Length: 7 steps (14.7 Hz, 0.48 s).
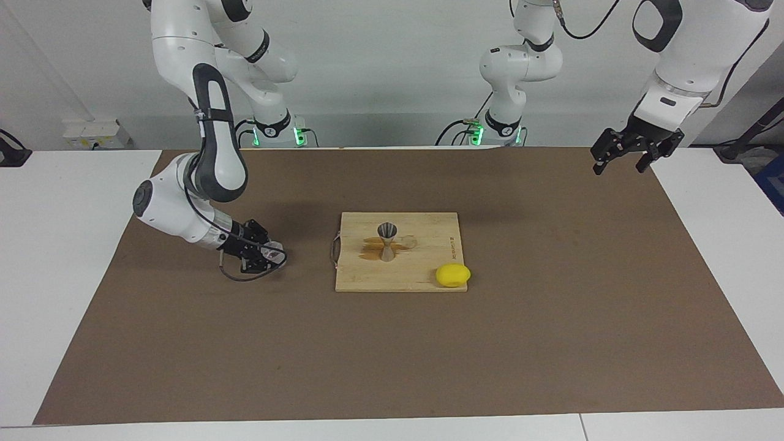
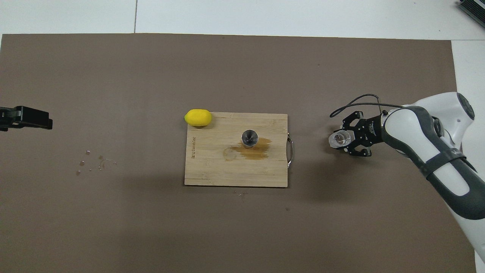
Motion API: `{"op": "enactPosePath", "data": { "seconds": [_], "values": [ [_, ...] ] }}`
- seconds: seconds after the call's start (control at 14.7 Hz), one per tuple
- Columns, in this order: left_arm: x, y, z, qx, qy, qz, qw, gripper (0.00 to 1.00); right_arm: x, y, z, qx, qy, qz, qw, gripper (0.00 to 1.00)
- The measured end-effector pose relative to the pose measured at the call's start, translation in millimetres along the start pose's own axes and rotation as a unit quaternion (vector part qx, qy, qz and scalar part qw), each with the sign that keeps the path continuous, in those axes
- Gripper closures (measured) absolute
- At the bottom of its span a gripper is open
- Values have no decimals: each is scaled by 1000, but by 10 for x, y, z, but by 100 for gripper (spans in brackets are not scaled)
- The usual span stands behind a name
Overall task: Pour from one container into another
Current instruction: 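Carry the glass back with the right gripper and lower it beside the board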
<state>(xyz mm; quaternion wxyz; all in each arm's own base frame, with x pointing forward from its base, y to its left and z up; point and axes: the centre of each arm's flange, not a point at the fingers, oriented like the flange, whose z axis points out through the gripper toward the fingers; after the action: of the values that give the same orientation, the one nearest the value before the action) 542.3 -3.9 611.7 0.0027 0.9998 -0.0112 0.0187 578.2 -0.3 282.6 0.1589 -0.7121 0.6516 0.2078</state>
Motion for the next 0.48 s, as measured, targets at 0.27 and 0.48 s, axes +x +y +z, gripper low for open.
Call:
{"op": "enactPosePath", "data": {
  "seconds": [0.27,0.48],
  "values": [
    [0,0,0,0,0,0,1000,0,-25,-8,-53,6,2,-2,1000,8],
    [0,0,0,0,0,0,1000,0,-74,-7,-201,19,6,-21,1000,0]
  ]
}}
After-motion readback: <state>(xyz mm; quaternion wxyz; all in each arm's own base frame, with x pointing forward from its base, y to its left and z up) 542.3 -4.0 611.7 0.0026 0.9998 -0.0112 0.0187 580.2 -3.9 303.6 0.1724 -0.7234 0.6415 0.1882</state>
